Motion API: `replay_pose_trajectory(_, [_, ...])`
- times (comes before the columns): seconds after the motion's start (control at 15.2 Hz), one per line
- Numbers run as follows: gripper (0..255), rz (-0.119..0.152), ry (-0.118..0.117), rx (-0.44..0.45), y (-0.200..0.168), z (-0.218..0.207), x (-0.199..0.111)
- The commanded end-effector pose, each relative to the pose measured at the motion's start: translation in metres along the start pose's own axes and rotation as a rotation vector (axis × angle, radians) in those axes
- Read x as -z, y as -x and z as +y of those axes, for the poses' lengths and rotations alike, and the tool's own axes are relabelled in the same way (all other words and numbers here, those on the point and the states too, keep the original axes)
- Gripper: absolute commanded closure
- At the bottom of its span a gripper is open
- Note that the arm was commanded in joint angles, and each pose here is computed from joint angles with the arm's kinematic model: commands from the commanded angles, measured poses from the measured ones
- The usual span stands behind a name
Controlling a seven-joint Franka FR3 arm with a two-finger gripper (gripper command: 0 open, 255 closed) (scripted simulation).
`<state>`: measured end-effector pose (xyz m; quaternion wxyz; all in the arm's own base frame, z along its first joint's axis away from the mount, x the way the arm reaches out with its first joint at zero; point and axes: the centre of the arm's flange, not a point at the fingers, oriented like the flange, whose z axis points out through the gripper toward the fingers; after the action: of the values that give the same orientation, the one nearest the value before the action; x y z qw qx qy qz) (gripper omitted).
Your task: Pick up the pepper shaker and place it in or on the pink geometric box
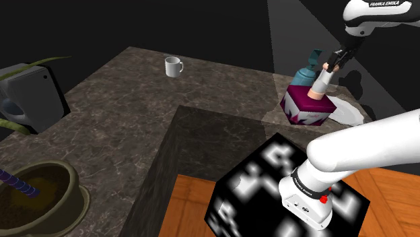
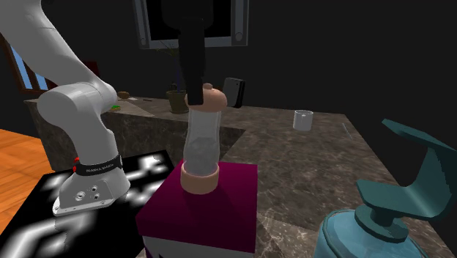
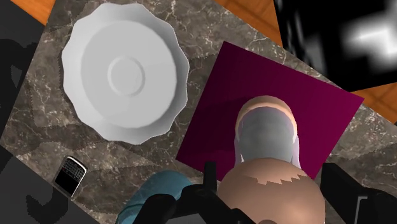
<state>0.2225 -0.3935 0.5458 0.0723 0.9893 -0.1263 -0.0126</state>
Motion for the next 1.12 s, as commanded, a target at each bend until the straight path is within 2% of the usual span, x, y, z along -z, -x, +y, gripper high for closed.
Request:
replay_pose_trajectory(0.0, [255, 0.0, 0.0, 0.0, 0.0, 0.0, 0.0])
replay_pose_trajectory(0.13, [255, 0.0, 0.0, 0.0, 0.0, 0.0, 0.0])
replay_pose_trajectory(0.2, [0, 0.0, 0.0, 0.0, 0.0, 0.0, 0.0])
replay_pose_trajectory(0.53, [0, 0.0, 0.0, 0.0, 0.0, 0.0, 0.0])
replay_pose_trajectory(0.79, [0, 0.0, 0.0, 0.0, 0.0, 0.0, 0.05])
replay_pose_trajectory(1.06, [0, 0.0, 0.0, 0.0, 0.0, 0.0, 0.05])
